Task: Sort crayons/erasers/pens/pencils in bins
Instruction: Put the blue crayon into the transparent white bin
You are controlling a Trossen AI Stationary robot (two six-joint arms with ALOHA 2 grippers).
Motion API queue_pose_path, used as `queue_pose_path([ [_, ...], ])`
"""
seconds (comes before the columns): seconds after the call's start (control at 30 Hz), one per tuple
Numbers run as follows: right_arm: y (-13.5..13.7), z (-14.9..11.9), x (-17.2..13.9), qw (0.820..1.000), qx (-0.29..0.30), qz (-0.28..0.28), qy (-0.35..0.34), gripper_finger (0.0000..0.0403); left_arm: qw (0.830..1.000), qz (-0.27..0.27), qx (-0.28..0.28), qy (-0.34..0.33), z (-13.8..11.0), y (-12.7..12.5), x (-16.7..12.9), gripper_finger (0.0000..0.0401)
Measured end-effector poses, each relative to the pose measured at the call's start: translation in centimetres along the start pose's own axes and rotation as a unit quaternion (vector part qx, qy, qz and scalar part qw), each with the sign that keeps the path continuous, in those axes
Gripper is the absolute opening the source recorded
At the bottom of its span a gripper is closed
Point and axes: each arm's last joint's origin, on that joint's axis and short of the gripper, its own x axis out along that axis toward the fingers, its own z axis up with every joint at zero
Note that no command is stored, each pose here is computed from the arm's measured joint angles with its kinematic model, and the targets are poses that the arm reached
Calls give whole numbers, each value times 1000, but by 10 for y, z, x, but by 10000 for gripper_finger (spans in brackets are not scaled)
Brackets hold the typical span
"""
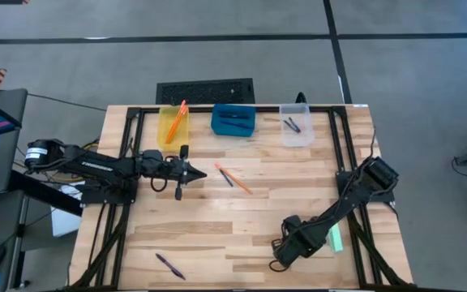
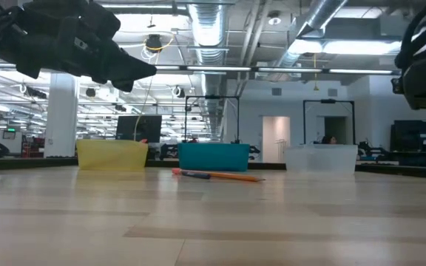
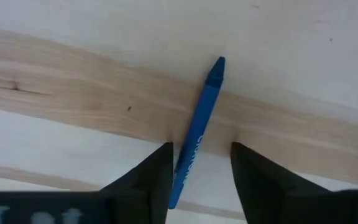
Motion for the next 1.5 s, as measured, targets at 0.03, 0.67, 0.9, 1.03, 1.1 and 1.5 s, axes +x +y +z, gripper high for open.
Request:
queue_pose_path([
  [0.03,0,0,0,1000,0,0,-1,171,1000,0,0,0,0,0,0,0],
  [0.67,5,3,-1,999,-28,18,-2,77,1000,1,0,2,0,0,0,0],
  [0.9,9,6,-2,999,-44,24,-4,71,1000,1,0,2,0,0,0,0],
  [1.03,9,8,-2,998,-51,21,-5,66,1000,1,0,3,0,0,0,0],
  [1.1,9,9,-2,998,-58,20,-5,63,1000,1,0,3,-1,0,0,0],
  [1.5,8,10,-2,997,-73,12,-8,43,1000,1,-1,3,-1,0,0,0],
])
